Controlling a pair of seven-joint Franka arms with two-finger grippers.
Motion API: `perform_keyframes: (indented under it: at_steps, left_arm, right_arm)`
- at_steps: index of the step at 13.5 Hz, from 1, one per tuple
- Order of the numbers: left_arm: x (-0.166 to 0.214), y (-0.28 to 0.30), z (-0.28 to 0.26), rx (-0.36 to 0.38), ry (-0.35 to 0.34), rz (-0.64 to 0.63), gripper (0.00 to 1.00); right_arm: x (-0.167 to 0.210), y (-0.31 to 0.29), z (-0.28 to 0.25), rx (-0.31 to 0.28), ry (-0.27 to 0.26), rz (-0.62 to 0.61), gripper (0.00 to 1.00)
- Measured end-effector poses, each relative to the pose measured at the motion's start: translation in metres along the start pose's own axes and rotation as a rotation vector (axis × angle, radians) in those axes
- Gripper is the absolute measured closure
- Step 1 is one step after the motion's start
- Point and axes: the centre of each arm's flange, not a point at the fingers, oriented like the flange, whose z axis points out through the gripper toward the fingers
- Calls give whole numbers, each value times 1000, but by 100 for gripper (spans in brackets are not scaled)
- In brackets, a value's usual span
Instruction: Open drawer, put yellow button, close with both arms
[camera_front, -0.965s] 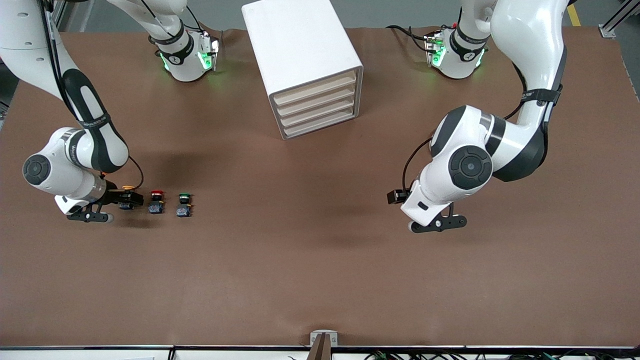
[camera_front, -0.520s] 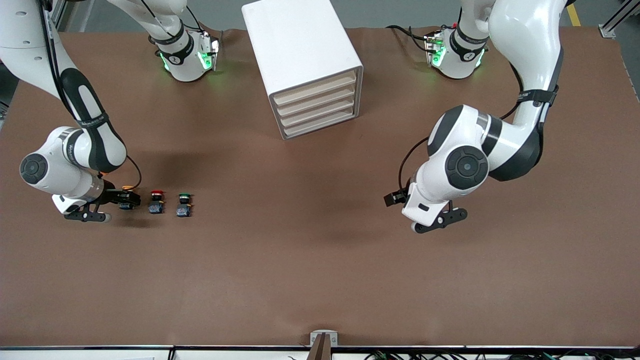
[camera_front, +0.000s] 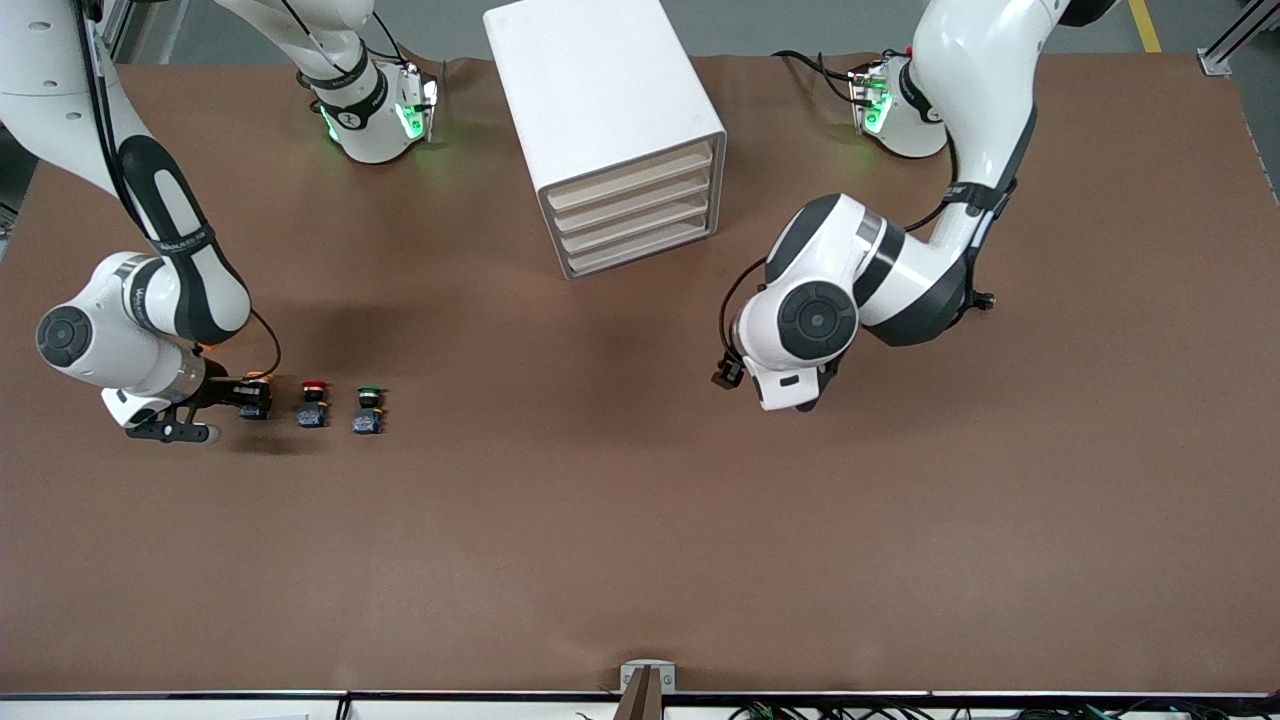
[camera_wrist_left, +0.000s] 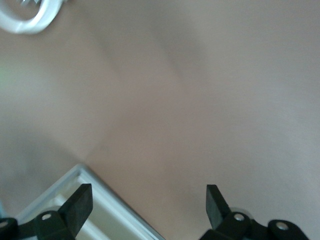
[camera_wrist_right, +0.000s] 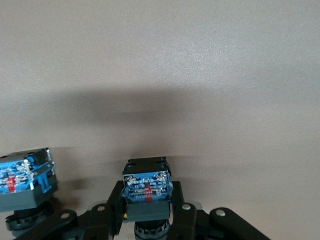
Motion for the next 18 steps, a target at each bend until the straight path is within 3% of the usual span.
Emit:
perform_keyframes:
  at_steps: [1,3,6,9,13,16,17,18]
  left_arm:
    - [2,-4,7,64,-36,-132,0]
    - [11,-10,13,185,-125,-289,0]
    - [10,-17,21,321,-219,-336,0]
    - [-5,-16,38,404,-295,-363,0]
    - [-16,-5,66,535,-438,-483,0]
    - [-20,3,87,631,-513,-576,30]
    - [-25,3,91,653,-520,-597,30]
    - [-33,2,94,675,-523,-618,37]
  right_arm:
    - [1,0,-2,1,-6,-1,60]
    - [10,-2,-24,14,-75,7,60]
    - [36,-26,-114,47,-155,74,60]
    - [34,-98,-196,68,-162,200,60]
    - [4,-236,-245,56,-153,418,60]
    - [-24,-331,-255,66,-151,541,60]
    - [-32,-355,-258,72,-141,571,60]
    - [-40,-377,-259,76,-130,598,60]
